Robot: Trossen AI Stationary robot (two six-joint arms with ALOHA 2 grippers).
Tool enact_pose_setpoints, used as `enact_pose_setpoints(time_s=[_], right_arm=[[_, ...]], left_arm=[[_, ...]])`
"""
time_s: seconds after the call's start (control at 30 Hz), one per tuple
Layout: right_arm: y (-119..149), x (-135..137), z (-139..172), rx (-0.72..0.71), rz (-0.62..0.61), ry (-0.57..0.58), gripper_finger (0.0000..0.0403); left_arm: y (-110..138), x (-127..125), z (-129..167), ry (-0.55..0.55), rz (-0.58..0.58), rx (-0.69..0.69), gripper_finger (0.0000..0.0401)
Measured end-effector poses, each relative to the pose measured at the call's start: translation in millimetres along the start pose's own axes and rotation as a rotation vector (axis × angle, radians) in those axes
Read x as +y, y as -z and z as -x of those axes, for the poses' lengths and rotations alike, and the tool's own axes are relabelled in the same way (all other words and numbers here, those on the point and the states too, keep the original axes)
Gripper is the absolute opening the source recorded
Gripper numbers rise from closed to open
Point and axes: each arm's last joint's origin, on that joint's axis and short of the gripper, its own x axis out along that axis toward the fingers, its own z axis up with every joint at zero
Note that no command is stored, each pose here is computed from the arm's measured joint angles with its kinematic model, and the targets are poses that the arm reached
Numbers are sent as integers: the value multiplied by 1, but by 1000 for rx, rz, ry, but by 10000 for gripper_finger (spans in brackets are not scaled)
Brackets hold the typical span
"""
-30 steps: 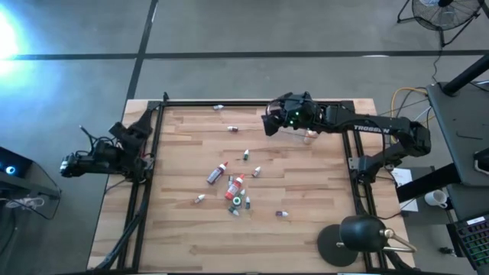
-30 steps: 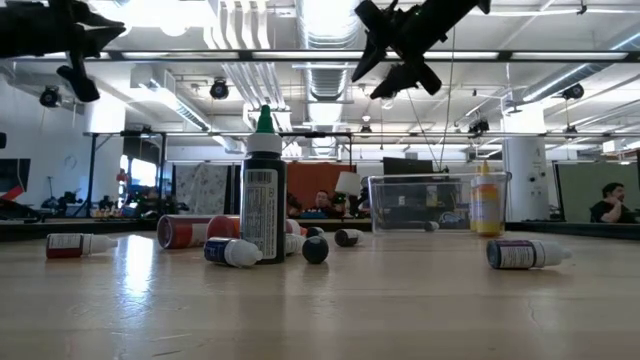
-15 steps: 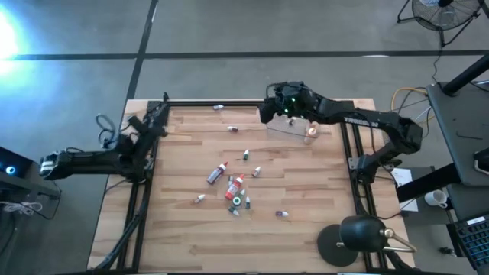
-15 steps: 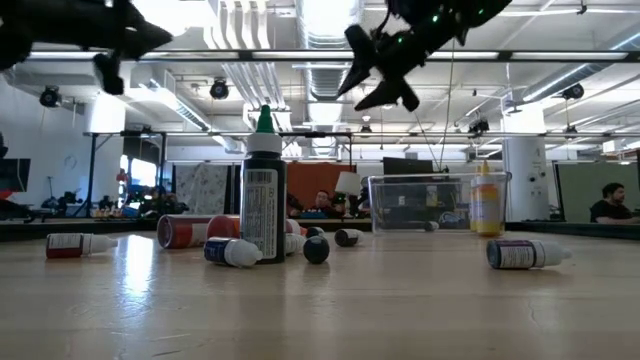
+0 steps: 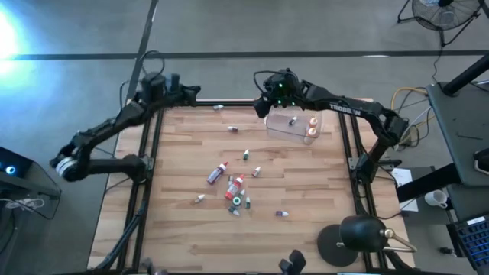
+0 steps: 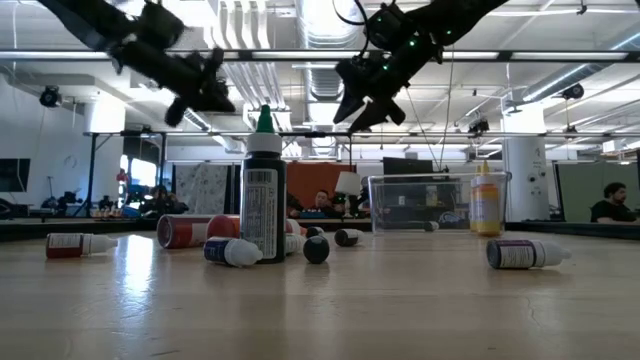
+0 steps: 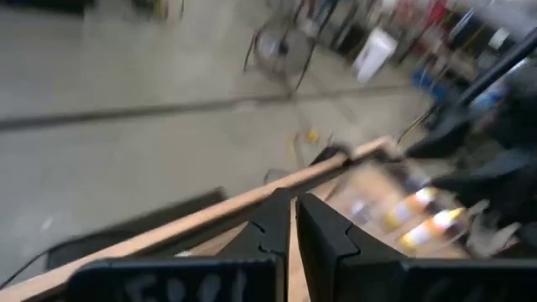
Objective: Pick & Place food coloring
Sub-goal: Put the small green food coloring bottle into the transparent bin
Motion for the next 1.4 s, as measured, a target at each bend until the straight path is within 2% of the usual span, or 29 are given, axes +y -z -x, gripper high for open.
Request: enact_pose_setpoints(time_s=[0.17, 0.3, 0.5, 0.67, 0.83, 1.0, 1.2, 1.27, 1.4], right_arm=[[-8, -17, 2, -22, 28, 34, 228], [-12, -32, 3, -34, 2, 68, 228], [-11, -46, 2, -32, -51, 97, 228], [-11, -50, 3, -39, -150, 106, 228], [-12, -52, 3, -52, -152, 149, 228], [-12, -55, 3, -57, -159, 168, 228], [-12, -55, 3, -56, -158, 169, 228], [-12, -55, 3, -55, -157, 169, 228], [-12, -55, 3, -54, -155, 172, 228]], left_arm=[[1, 15, -33, -11, 8, 65, 0], [9, 27, -55, -86, 78, 97, 0], [18, 35, -72, -111, 90, 112, 0], [24, 41, -79, -152, 102, 117, 0], [29, 37, -88, -127, -63, 136, 0], [33, 36, -101, -49, -139, 178, 0], [32, 49, -128, 44, -155, 432, 0], [32, 52, -137, 52, -220, 530, 0], [31, 55, -157, -14, -427, 684, 0]])
